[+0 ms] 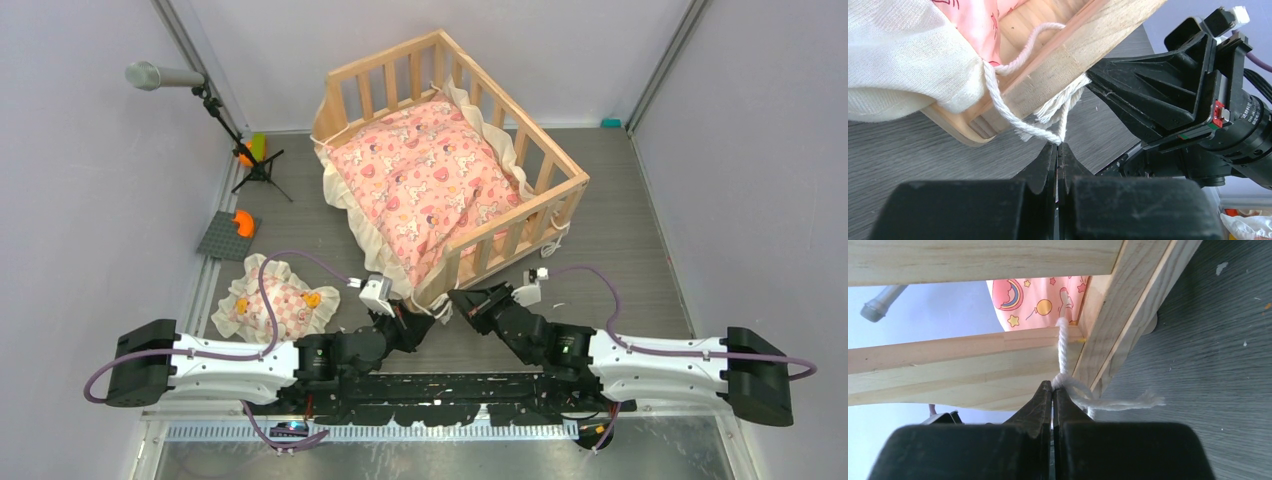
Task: Set up the pet bed
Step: Tie the ropes to the bed frame.
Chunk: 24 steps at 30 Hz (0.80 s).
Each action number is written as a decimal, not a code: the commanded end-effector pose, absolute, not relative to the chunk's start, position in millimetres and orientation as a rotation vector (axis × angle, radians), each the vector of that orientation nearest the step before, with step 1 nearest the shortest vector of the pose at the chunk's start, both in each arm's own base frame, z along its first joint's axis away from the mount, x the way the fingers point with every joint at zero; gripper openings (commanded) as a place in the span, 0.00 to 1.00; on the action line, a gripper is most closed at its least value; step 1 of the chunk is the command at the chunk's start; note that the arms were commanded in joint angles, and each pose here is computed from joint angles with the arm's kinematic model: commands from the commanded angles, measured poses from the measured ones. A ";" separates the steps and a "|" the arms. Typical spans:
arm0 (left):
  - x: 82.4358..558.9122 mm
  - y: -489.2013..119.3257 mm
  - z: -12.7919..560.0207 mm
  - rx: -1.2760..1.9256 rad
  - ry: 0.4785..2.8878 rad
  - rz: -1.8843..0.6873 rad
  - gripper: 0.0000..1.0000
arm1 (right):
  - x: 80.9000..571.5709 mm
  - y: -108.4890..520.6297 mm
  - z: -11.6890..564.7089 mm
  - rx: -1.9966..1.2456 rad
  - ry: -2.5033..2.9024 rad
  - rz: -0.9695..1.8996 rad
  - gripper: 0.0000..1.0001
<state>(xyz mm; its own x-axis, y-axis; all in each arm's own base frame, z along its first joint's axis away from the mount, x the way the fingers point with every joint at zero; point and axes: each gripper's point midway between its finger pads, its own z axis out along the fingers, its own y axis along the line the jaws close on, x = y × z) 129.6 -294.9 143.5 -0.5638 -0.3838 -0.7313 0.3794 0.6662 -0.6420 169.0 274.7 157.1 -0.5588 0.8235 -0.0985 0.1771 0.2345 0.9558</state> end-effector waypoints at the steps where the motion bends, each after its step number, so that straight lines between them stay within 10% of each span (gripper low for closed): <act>1: 131.7 -303.7 175.4 -0.036 1.857 -1.080 0.00 | 174.1 279.5 168.7 0.832 1.897 1.282 0.00; 17: 135.3 -304.0 179.6 -0.036 1.843 -1.056 0.00 | 149.7 311.9 154.4 0.498 2.133 1.177 0.00; 24: 134.1 -301.8 177.0 -0.022 1.857 -1.045 0.31 | 146.9 313.5 151.5 0.467 2.163 1.157 0.00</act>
<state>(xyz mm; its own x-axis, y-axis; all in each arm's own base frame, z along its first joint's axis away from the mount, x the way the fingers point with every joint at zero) 130.5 -297.5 151.5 -0.5507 -0.3781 -0.7442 0.3971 0.6656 -0.6319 147.1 306.6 138.1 -0.7317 0.5846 -0.3504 0.0440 0.5535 0.8317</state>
